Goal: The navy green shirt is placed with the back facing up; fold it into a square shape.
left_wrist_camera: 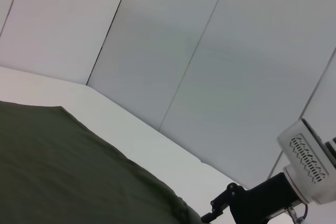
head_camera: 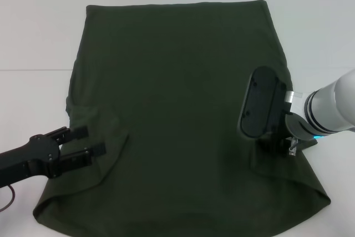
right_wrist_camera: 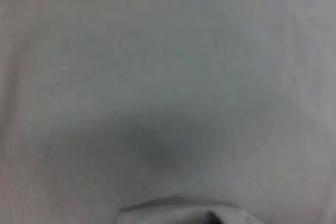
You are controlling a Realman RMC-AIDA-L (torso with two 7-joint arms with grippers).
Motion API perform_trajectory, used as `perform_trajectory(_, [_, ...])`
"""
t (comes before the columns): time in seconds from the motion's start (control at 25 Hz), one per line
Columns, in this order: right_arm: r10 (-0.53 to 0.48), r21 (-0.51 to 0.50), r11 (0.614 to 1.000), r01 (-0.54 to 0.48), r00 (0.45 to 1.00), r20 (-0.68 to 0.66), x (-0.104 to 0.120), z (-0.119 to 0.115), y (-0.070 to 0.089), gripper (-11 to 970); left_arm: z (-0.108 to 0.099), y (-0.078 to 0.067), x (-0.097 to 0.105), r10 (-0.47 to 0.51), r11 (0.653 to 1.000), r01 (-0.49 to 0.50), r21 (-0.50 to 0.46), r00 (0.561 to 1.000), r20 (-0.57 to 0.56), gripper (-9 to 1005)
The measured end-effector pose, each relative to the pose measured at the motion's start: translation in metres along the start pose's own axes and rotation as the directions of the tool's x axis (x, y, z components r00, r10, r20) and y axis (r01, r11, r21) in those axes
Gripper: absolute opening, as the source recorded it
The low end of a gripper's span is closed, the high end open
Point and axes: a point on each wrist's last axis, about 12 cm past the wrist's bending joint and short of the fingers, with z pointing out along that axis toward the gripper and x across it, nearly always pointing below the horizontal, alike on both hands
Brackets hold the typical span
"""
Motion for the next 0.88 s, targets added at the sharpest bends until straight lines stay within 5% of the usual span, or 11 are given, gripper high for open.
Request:
perform_trajectory(0.28, [-0.03,-0.007,1.0,0.03,1.0,-0.005,-0.002,-0.001,0.002,484,-0.001,0.001,0.0,0.001,1.0,-0.001,-0.005,1.0,-0.001,875])
perform_trajectory(0.4, [-0.044,-0.005,0.999,0.044,0.999,-0.004,-0.004,-0.002,0.001,241,-0.001,0.001,-0.001,0.002,1.0,-0.002,-0.006,1.0,-0.001,875])
perform_trajectory(0.6, [-0.079,0.0,0.997,0.079,0.997,-0.001,-0.009,-0.004,0.001,35,-0.001,0.001,-0.001,0.003,1.0,-0.003,-0.008,1.0,-0.001,876])
perform_trajectory(0.88, [-0.153,0.029,0.988,0.153,0.988,0.017,-0.021,-0.012,-0.005,34,-0.002,0.002,-0.002,0.005,1.0,-0.005,-0.01,1.0,0.002,876])
